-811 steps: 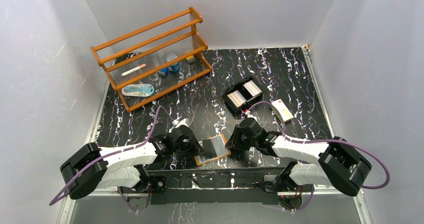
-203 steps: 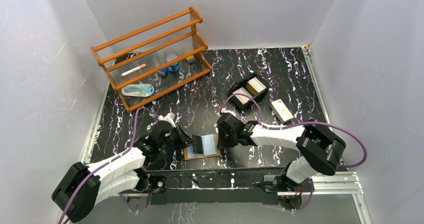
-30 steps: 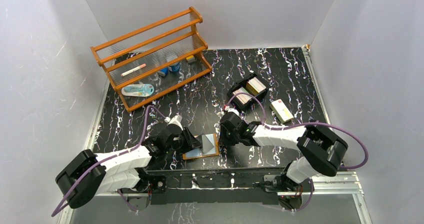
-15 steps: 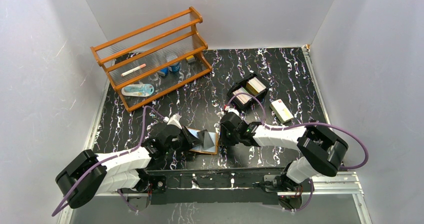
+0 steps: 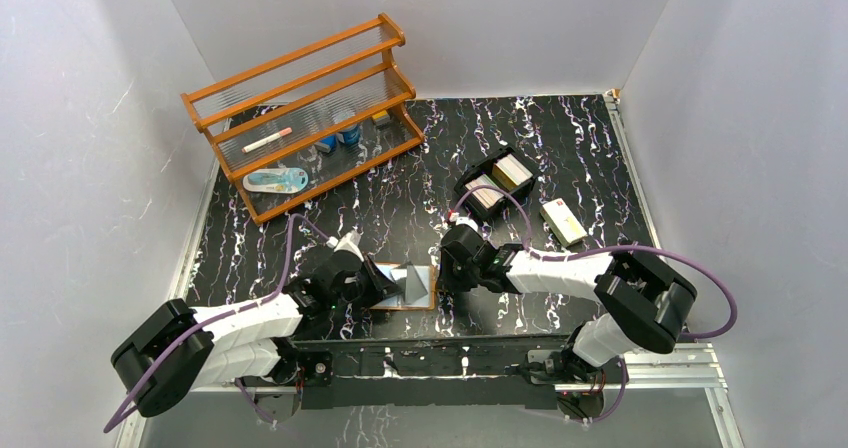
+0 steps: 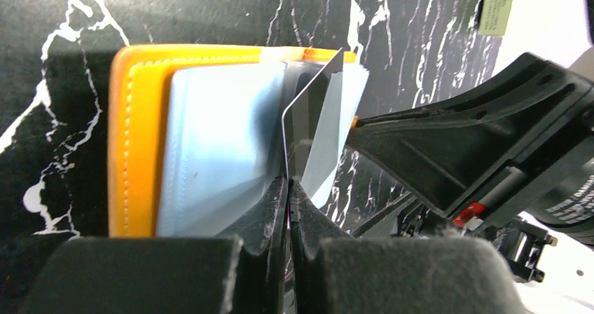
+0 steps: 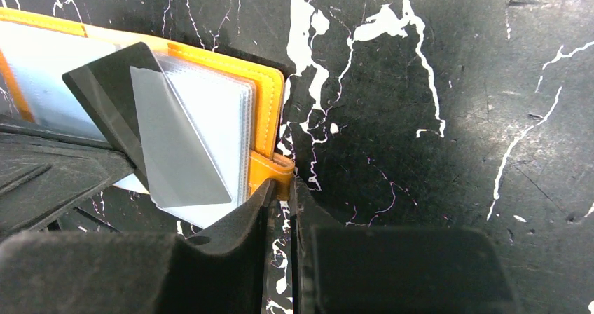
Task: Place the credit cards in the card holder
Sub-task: Insert the credit card into the card holder.
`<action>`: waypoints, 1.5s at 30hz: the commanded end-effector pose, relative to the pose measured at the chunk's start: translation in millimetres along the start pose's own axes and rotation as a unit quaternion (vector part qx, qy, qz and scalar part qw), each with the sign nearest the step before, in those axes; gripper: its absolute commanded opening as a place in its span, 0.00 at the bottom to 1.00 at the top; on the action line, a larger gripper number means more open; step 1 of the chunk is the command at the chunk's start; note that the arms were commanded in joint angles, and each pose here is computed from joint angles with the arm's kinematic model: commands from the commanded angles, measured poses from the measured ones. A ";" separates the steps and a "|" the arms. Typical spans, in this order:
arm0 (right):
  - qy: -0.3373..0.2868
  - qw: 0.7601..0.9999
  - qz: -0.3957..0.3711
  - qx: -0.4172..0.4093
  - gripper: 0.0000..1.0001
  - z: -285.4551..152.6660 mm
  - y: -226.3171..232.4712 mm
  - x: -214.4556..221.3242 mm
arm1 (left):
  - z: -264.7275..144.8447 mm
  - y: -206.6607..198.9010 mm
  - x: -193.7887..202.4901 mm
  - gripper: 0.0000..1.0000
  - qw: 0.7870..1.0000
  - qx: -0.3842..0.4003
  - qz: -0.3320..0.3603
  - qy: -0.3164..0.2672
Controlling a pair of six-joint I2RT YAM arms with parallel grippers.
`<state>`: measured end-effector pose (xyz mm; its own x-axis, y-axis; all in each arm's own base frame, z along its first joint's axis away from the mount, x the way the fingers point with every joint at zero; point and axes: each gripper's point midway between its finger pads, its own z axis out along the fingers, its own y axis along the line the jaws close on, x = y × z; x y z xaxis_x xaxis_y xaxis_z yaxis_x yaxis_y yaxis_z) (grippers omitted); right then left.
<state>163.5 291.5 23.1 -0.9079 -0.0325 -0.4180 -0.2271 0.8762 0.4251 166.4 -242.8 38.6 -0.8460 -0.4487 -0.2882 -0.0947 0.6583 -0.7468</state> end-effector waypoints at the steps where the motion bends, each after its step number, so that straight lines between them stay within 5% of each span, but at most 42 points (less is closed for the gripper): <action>1: -0.003 1.000 -0.013 -0.009 0.20 -3.3 2.3 -0.6 | -4.3 1.9 11.6 0.00 0.999 -0.013 0.029 0.038; 23: -0.011 1.000 -0.016 -0.012 0.20 -7.5 2.9 -3.6 | -10.8 -7.2 -5.1 0.00 0.996 -0.028 0.076 0.046; 45: -0.015 1.000 -0.018 -0.016 0.20 -12.1 6.8 -7.6 | -13.0 -1.4 4.4 0.00 0.981 -0.042 0.111 0.153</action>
<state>161.3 287.4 25.4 -0.9020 -0.0538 -0.4283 -0.2495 0.8747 0.4156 159.5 -236.2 41.2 -0.9543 -0.1403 -0.2637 0.0571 0.7809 -0.6221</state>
